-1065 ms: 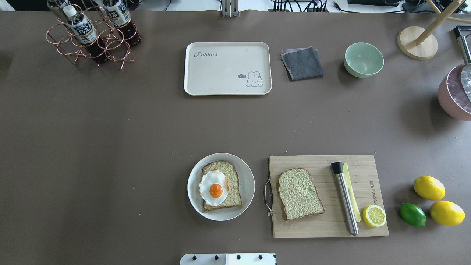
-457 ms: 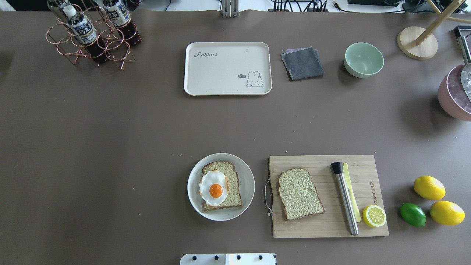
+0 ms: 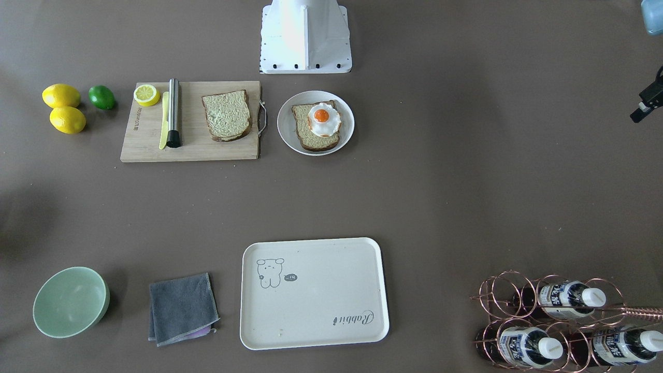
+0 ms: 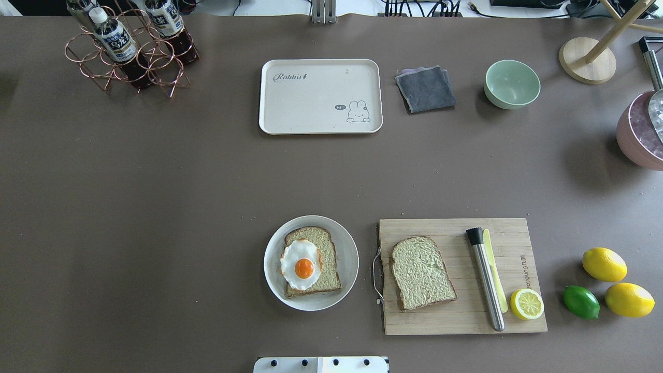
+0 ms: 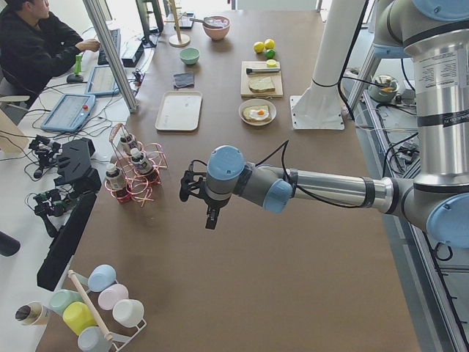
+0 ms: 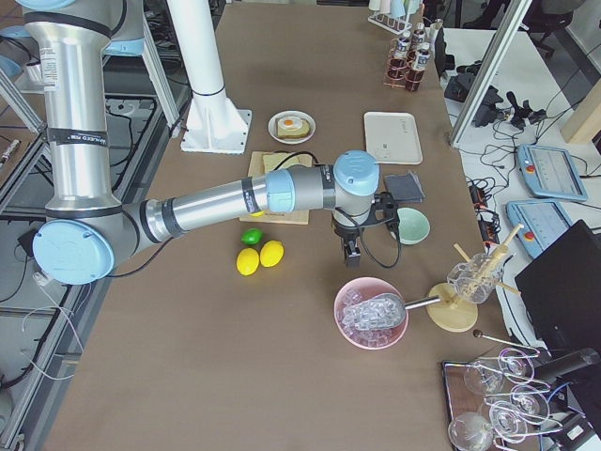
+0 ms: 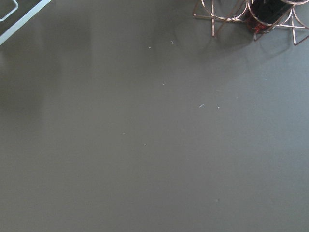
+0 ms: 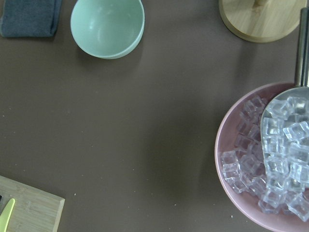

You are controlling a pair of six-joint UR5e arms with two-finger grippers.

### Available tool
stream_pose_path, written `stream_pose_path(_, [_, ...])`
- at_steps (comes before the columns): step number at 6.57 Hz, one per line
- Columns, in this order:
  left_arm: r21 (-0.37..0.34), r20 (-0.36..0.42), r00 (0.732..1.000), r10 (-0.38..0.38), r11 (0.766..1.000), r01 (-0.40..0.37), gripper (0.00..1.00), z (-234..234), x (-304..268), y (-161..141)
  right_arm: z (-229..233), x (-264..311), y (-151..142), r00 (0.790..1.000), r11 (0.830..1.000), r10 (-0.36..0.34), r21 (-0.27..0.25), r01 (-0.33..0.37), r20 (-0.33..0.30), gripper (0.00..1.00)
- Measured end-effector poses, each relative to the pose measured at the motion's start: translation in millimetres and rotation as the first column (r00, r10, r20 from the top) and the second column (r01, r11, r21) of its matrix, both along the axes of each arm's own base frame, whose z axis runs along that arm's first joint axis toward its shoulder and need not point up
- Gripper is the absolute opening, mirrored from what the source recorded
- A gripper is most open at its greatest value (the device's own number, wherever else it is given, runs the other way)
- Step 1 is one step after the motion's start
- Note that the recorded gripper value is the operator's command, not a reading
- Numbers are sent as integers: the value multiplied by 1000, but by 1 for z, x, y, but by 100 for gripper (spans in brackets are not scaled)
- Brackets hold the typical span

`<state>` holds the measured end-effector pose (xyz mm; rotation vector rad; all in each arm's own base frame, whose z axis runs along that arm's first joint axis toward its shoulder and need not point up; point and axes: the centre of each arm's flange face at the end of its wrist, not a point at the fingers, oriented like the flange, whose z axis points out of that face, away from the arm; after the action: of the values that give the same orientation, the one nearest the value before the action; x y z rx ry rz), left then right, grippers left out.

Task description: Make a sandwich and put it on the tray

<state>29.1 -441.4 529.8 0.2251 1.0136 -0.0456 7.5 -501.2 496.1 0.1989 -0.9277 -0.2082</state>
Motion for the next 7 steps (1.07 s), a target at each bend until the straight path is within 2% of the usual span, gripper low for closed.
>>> stream_pose_path(1, [-23,-91,996,14,1000,-16,98,-25,31,2,-14,-20,-2,999,1000,25,-3,-24,43,100])
stream_pose_path(2, [-41,-183,982,41,998,-49,98,-54,63,2,-29,-47,-2,994,997,66,-33,-63,91,100])
stream_pose_path(3, [-30,-249,965,76,996,-86,98,-78,87,5,-43,-75,1,985,993,103,-75,-93,139,100])
stream_pose_path(4, [13,-296,949,105,994,-106,98,-92,99,12,-54,-101,6,976,988,124,-115,-105,179,100])
stream_pose_path(5, [18,-341,934,103,994,-103,98,-102,103,18,-62,-121,12,971,985,128,-140,-101,204,100])
stream_pose_path(7, [-51,-420,903,87,992,-119,98,-132,126,19,-78,-154,20,962,980,131,-181,-88,241,100])
